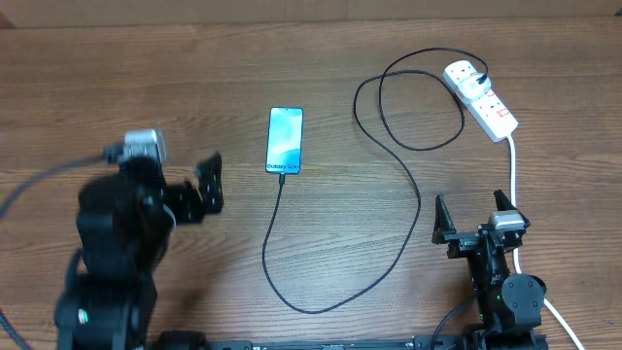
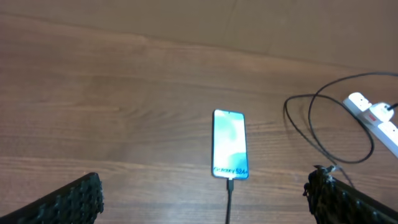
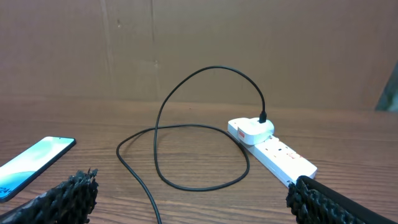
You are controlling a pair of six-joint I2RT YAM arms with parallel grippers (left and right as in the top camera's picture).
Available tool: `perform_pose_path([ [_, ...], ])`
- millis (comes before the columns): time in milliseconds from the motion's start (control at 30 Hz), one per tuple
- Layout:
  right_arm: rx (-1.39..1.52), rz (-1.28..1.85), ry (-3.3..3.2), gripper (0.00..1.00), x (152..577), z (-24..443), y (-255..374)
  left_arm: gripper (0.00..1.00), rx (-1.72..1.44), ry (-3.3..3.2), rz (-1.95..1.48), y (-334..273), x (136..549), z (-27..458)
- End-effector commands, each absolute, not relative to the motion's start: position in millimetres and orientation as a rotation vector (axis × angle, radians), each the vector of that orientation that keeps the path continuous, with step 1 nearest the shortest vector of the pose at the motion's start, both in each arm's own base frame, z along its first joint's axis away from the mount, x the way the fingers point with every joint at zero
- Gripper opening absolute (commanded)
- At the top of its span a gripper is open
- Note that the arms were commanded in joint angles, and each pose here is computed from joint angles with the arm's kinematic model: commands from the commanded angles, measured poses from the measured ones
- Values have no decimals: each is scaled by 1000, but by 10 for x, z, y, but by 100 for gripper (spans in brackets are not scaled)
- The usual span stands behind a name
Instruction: Plug charger to phone and switch on socket
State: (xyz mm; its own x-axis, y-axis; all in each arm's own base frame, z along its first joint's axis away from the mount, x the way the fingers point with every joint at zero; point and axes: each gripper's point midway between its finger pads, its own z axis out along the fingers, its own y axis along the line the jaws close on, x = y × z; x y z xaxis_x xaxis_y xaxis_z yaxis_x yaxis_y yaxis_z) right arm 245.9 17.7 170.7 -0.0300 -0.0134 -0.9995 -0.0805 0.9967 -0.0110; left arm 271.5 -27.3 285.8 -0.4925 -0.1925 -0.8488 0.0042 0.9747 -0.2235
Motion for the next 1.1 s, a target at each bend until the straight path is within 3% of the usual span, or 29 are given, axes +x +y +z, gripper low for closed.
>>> perform_pose_path([
  [0, -64, 50, 1593, 100, 2459, 1698, 162, 99, -127, 2007, -194, -195, 2544, 2757],
  [333, -64, 50, 1593, 100, 2459, 1698, 162, 100, -118, 1869, -203, -173, 2252, 2353],
  [1067, -64, 50, 1593, 100, 2459, 1699, 162, 100, -112, 1608, -209, -149, 2370, 2054],
])
